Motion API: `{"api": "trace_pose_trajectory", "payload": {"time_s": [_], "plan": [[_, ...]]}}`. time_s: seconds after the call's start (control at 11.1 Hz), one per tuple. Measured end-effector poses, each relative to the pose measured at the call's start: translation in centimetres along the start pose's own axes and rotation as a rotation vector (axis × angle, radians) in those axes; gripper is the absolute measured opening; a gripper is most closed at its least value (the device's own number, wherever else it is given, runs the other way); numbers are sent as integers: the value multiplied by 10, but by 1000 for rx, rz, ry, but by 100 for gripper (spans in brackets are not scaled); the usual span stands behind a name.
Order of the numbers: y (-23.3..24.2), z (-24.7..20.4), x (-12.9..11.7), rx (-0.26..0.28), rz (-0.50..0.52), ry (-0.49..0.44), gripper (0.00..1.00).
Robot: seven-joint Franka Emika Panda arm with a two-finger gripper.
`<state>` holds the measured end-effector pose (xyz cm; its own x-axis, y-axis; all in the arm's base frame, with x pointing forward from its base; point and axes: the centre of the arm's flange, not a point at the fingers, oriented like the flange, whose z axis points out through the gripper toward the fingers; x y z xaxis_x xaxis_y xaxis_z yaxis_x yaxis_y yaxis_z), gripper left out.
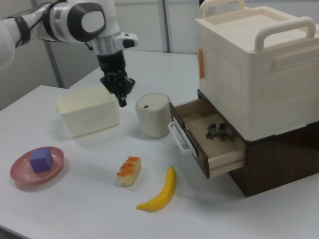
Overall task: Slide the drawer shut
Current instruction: 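Lower the gripper beside the drawer front, next to its white handle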
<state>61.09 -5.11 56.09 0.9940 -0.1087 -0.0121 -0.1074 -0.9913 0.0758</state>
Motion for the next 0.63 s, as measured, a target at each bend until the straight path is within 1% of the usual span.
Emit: {"api": "trace_pose_trajectory", "payload": {"time_s": [0.27,0.45,0.63], "plan": [[40,24,-1,16,187,-42,1],[56,53,6,18,308,-29,1],[74,91,17,20,404,-9,1]]}}
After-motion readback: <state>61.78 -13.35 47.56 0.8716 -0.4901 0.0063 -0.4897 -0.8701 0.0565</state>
